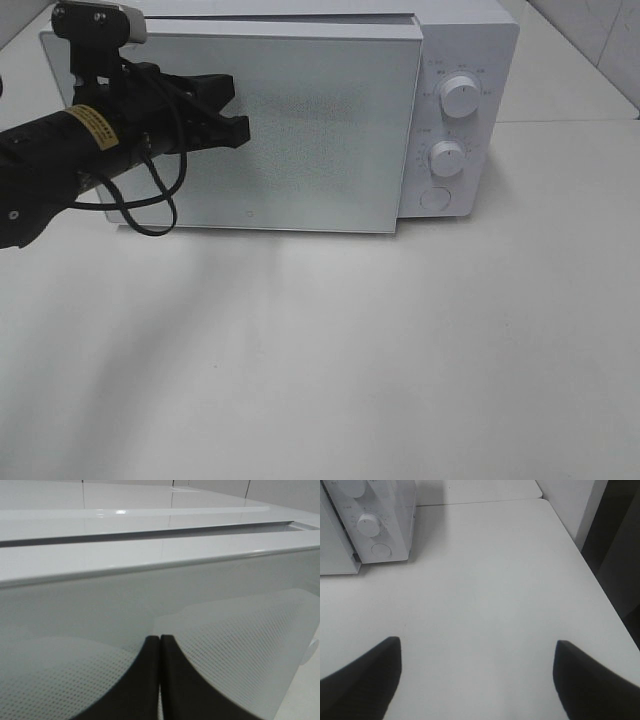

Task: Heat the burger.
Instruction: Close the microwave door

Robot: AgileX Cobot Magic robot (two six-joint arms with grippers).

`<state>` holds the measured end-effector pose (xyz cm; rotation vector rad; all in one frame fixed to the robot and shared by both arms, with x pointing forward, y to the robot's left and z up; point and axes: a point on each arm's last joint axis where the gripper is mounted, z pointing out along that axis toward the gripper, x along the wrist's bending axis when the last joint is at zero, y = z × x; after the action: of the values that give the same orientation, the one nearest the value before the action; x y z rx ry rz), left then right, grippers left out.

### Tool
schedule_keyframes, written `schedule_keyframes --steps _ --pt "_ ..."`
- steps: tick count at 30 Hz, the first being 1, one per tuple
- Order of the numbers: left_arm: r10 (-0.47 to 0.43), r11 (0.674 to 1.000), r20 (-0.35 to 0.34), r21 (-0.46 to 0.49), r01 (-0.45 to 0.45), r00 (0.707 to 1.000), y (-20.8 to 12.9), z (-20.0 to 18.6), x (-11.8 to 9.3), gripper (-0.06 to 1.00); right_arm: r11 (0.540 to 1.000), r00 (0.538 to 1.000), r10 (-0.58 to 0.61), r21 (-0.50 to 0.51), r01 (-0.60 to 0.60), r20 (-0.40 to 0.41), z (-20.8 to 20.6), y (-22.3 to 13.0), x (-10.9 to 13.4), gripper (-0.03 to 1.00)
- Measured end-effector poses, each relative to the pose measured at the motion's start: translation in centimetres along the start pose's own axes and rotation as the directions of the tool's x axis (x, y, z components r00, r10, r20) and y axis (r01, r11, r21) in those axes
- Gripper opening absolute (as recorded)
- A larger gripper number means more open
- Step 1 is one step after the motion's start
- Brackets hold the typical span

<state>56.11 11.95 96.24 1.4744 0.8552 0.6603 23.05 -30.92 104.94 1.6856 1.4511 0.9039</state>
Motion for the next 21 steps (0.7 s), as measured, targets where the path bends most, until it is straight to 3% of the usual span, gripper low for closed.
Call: schedule_keyframes --steps 21 --pt "0.053 0.998 0.104 0.013 -0.054 0.993 0.0 5.0 -3.2 0.0 1.0 1.0 0.0 0.0 0.0 0.0 0.0 0.0 0.0 0.76"
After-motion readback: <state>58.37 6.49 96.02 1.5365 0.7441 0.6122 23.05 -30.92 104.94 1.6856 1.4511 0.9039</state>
